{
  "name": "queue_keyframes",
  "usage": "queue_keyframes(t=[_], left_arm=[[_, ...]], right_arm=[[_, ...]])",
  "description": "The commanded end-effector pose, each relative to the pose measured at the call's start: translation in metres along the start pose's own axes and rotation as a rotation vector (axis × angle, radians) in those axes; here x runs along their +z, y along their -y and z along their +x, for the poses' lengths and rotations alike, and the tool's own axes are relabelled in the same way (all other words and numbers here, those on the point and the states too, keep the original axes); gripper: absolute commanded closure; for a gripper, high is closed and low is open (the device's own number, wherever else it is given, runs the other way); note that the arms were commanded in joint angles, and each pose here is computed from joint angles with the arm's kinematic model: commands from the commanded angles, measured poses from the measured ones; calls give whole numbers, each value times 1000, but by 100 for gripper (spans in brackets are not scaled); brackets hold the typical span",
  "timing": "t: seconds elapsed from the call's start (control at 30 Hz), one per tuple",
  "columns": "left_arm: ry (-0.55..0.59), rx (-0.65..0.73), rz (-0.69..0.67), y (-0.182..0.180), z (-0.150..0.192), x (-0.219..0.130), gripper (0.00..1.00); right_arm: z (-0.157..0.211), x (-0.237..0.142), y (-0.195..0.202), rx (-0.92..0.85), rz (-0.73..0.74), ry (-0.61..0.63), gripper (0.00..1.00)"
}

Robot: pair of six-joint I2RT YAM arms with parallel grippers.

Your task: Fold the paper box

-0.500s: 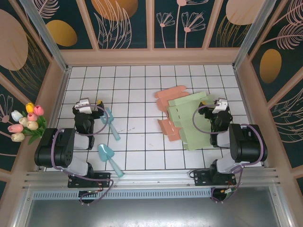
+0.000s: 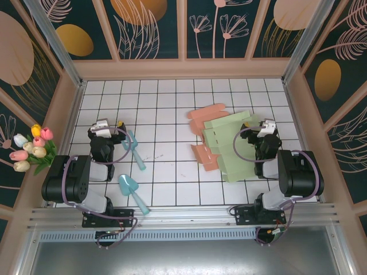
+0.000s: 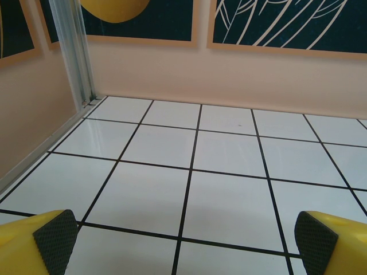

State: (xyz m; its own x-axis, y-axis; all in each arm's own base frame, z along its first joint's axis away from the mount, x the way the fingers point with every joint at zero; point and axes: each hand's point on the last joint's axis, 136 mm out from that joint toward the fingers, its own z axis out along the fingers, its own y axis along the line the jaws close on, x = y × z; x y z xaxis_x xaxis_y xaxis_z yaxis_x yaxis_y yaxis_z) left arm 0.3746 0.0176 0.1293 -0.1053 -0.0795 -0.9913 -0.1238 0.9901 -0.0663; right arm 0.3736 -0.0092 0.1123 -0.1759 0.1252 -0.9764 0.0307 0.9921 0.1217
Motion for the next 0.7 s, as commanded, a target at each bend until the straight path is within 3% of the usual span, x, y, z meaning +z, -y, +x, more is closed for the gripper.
queue_keyframes(t=[0.0,0.67], left_arm=[[18,6,12,1,-7,2,1],[24,10,42,6,-10,1,1]], right_arm=[[-8,4,-3,-12,-20,23,1],[-9,3,-3,-14,-17,25,1]])
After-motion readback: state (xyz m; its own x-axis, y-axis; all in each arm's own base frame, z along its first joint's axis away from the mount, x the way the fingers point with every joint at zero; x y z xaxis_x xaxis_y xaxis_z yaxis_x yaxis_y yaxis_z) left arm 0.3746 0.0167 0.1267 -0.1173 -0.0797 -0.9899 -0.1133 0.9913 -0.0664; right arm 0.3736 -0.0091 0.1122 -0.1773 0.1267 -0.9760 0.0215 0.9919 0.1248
